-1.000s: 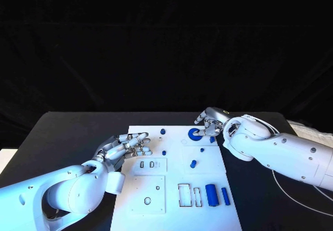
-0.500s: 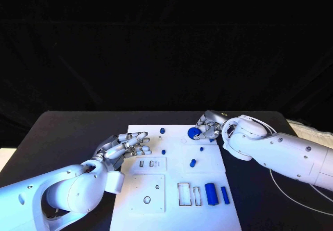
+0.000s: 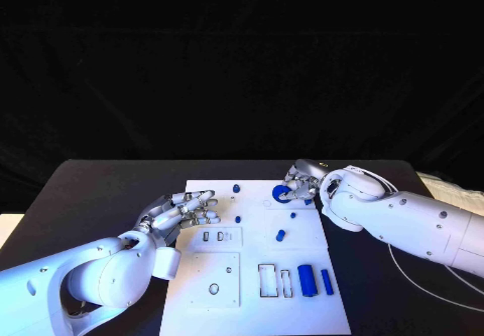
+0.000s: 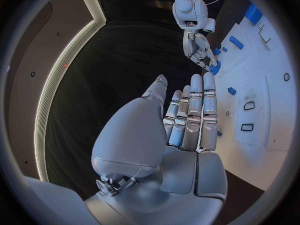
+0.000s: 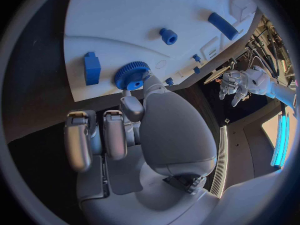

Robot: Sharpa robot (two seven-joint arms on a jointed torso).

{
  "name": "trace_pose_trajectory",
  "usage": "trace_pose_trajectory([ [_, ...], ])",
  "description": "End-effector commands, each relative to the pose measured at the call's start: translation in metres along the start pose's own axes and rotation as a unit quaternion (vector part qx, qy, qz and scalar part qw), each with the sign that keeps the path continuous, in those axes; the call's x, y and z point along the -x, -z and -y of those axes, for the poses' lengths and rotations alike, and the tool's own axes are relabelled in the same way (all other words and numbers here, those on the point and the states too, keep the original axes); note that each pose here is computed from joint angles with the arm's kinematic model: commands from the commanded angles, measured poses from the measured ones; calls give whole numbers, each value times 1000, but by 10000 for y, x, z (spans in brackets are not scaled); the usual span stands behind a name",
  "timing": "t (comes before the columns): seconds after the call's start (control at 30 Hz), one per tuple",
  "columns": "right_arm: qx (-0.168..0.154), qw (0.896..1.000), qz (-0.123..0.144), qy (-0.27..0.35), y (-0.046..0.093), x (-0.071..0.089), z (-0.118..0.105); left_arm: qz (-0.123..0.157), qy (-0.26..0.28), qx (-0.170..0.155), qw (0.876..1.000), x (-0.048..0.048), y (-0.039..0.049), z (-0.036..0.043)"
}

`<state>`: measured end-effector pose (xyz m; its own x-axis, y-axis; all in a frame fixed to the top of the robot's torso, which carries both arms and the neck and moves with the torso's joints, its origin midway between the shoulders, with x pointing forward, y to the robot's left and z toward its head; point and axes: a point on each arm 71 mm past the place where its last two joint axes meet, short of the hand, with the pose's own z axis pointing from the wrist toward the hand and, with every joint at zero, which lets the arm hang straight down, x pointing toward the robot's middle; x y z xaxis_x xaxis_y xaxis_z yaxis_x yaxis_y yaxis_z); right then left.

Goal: Assemble the parts on the task board

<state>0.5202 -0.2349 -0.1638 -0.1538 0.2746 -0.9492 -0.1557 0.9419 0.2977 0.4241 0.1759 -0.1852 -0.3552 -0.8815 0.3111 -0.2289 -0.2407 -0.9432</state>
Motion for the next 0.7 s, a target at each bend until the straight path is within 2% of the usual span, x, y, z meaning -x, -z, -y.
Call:
trace_pose_trajectory([
  [0.03, -8, 1000, 6, 25, 8, -35, 16, -13, 5, 0, 1000, -28, -4, 2],
  [0.27, -10, 997, 40, 69, 30, -13, -18, -14, 6, 2, 1000, -30, -5, -1],
  [0.5, 29, 992, 80, 91, 97, -8, -221, -17, 6, 3, 1000, -32, -6, -3],
  [0.7, 69, 990, 87, 83, 173, -35, -493, -18, 7, 4, 1000, -37, -9, -6],
])
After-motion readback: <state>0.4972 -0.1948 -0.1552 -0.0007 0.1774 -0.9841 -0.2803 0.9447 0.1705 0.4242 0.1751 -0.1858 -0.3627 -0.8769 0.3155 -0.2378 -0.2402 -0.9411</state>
